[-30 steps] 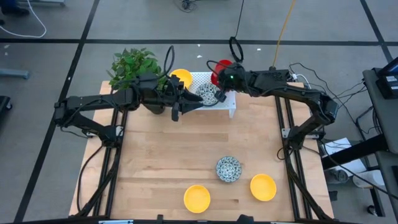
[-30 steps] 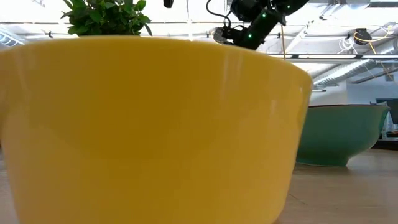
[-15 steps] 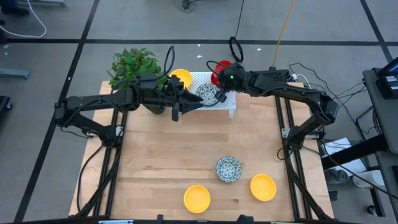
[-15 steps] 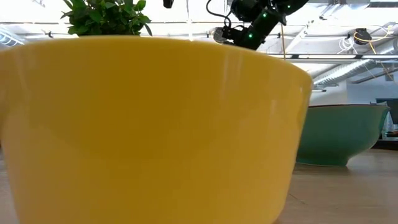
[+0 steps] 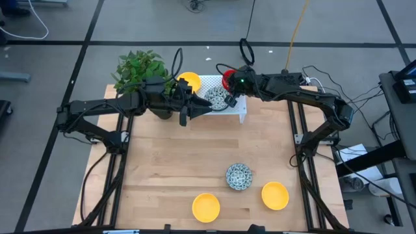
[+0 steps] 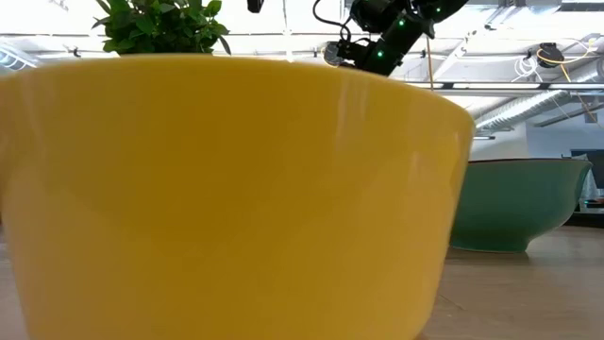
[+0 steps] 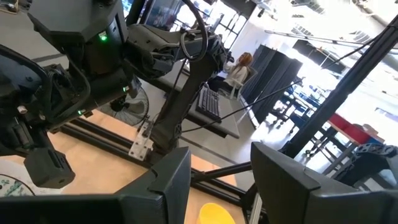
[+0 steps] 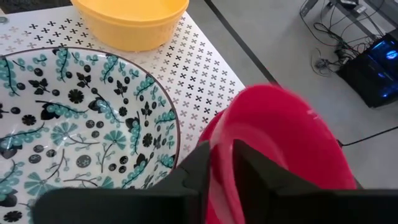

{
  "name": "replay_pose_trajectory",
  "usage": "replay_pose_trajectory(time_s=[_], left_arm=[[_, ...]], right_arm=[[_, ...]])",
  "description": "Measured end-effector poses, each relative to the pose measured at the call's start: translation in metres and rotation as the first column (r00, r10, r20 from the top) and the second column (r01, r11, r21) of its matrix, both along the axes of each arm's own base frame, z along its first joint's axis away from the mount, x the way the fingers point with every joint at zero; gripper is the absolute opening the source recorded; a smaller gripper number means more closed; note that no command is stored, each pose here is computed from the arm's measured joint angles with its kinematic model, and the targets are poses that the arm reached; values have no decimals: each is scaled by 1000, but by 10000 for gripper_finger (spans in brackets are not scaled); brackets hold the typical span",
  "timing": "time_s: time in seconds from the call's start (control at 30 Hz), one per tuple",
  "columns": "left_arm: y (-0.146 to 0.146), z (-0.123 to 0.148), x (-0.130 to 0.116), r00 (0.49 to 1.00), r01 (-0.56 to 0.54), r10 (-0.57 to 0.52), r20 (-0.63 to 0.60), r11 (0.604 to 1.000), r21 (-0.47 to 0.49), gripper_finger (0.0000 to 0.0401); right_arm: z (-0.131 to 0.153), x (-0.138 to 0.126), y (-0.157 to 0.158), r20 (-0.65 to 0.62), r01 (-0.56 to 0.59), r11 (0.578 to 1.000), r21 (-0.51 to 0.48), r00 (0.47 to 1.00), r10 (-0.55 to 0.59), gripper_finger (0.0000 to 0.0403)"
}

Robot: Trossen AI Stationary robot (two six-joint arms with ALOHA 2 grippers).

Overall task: Pick & Place Mini bowls
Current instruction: Stack the red bowl on the red bowl on the shelf, then stack the yellow bowl on the yellow bowl on the shelf

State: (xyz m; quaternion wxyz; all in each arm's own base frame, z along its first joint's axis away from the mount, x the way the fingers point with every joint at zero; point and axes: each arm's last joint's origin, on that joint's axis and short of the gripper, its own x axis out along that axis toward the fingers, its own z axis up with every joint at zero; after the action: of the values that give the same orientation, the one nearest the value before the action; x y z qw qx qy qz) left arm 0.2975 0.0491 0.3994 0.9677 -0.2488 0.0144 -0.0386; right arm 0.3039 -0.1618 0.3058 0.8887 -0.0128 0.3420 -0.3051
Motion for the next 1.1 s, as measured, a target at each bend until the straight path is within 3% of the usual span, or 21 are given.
replay_pose_trajectory(time_s=[0.27, 0.6, 0.87, 1.1], left_arm=[[0, 0, 0, 1000, 1, -1, -1, 1000, -6, 170], [-9, -10, 1, 994, 23, -31, -105, 997, -77, 170], [-40, -18, 2, 973, 104, -122, -194, 990, -98, 170], [-79, -29, 5, 938, 162, -209, -276, 970, -181, 170]], right_arm=[[8, -1, 0, 47, 2, 1000, -27, 999, 0, 118], [47, -21, 15, 181, -3, 996, -93, 983, 20, 140], [80, -41, 49, 293, -55, 991, -121, 952, 88, 138], [93, -57, 84, 292, -155, 981, -113, 939, 182, 138]])
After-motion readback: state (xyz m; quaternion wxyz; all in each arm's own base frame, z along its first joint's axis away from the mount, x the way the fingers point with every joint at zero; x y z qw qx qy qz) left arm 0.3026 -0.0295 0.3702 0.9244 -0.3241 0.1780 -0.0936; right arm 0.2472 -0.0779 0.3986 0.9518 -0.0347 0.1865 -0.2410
